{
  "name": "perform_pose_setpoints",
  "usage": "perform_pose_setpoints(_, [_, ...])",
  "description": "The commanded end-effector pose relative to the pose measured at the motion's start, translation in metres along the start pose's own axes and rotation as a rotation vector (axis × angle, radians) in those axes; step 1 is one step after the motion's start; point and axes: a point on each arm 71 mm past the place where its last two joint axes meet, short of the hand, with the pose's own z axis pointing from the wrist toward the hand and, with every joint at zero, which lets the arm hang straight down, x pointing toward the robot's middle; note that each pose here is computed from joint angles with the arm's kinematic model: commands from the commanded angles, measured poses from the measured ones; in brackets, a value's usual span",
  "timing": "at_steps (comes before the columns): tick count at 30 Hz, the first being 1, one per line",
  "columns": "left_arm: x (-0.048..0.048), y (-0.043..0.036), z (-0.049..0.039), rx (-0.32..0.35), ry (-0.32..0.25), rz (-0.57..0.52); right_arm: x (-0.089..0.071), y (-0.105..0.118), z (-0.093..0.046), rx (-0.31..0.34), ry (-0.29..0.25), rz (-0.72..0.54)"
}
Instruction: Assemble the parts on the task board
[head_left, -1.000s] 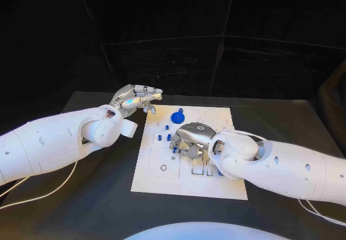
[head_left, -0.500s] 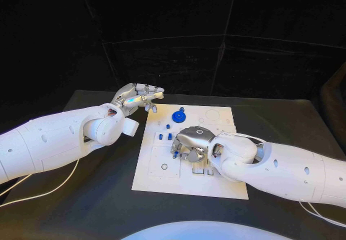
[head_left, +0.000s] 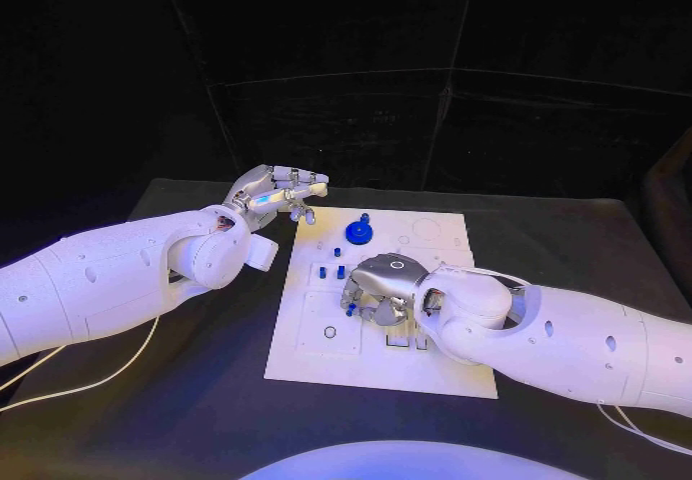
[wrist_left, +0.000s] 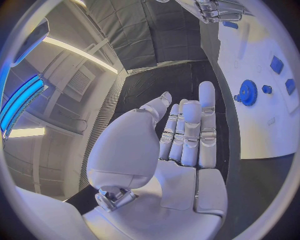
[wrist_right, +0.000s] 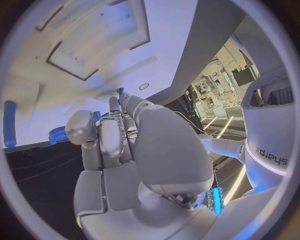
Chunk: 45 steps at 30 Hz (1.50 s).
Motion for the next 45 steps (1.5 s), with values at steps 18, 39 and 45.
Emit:
perform_pose_setpoints(18, [0.0009, -0.0009, 0.0004, 0.002, 0.016, -0.01, 0.004, 0.004, 0.004, 0.002, 0.02, -0.059])
perform_pose_setpoints(39, [0.0, -0.0002, -0.0004, -0.01, 0.022, -0.012, -0.006, -0.002, 0.0, 0.025, -0.128, -0.011])
perform_pose_setpoints(45, [-0.0009, 0.0001, -0.0007, -0.014, 0.021, -0.012, -0.011, -0.006, -0.013, 0.028, -0.169, 0.029])
